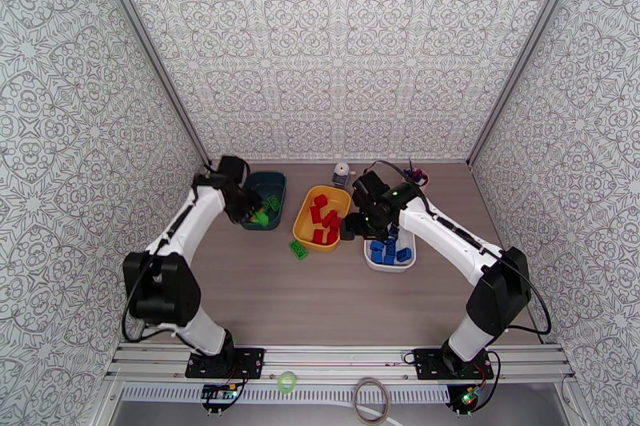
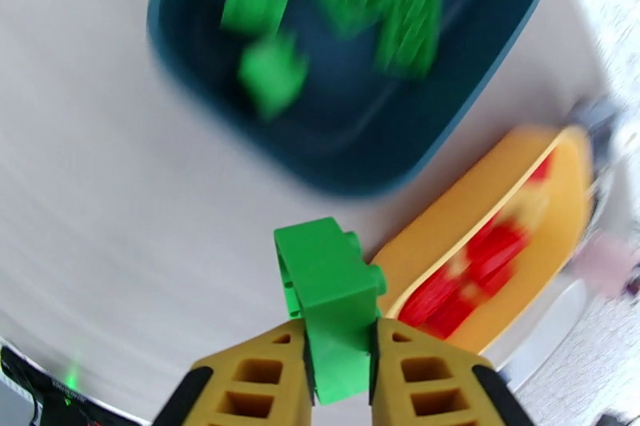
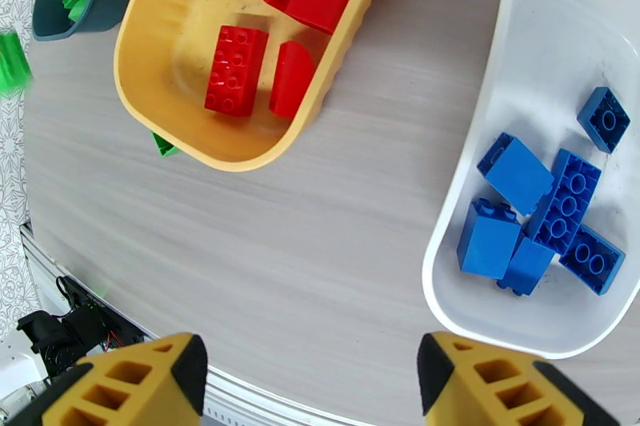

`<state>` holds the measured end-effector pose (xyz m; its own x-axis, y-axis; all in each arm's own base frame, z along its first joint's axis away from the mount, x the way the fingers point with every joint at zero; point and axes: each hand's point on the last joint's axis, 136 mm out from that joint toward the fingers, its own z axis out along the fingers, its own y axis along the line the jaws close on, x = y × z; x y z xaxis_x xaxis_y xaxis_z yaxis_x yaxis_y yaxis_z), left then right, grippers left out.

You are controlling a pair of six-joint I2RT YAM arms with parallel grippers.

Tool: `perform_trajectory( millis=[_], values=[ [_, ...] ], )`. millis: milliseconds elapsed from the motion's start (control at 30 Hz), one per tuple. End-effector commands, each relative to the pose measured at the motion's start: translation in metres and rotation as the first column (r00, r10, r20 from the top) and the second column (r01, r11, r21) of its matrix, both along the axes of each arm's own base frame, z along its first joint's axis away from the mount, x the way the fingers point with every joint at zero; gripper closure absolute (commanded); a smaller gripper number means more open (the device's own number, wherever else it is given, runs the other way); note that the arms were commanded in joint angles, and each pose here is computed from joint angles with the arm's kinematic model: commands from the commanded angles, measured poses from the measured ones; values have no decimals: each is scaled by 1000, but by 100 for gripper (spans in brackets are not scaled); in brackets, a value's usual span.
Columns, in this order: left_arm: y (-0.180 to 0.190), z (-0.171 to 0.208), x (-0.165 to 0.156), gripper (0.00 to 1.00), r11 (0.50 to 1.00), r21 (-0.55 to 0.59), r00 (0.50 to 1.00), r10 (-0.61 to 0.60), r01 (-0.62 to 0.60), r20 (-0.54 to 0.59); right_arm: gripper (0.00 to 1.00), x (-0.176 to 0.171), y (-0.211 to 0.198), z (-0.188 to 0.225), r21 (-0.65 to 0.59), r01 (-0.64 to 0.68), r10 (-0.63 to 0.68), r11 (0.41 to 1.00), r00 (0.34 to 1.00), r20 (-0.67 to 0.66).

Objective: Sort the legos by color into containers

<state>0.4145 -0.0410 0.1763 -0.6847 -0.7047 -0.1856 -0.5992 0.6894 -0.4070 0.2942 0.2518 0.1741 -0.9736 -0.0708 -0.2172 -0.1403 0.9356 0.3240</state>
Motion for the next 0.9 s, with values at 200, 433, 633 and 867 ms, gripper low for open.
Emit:
perform_trajectory(
  millis=[200, 433, 633, 867],
  values=[
    [-7, -9, 6, 24, 996, 44, 994, -78, 81, -73, 27, -5, -10, 10, 21, 49, -49, 999, 999, 16],
    [-40, -30, -52, 27, 996, 4, 991, -93, 94, -97, 27, -17, -18, -4, 11, 70, -69, 998, 998, -11],
    [-67, -54, -118, 20, 992, -4, 983, -129, 129, -128, 27, -17, -15, -8, 14, 55, -55, 998, 998, -23],
    [-107, -85, -157, 12, 978, -10, 970, -206, 207, -125, 27, -12, -6, -11, 25, 34, -33, 999, 999, -37]
  ],
)
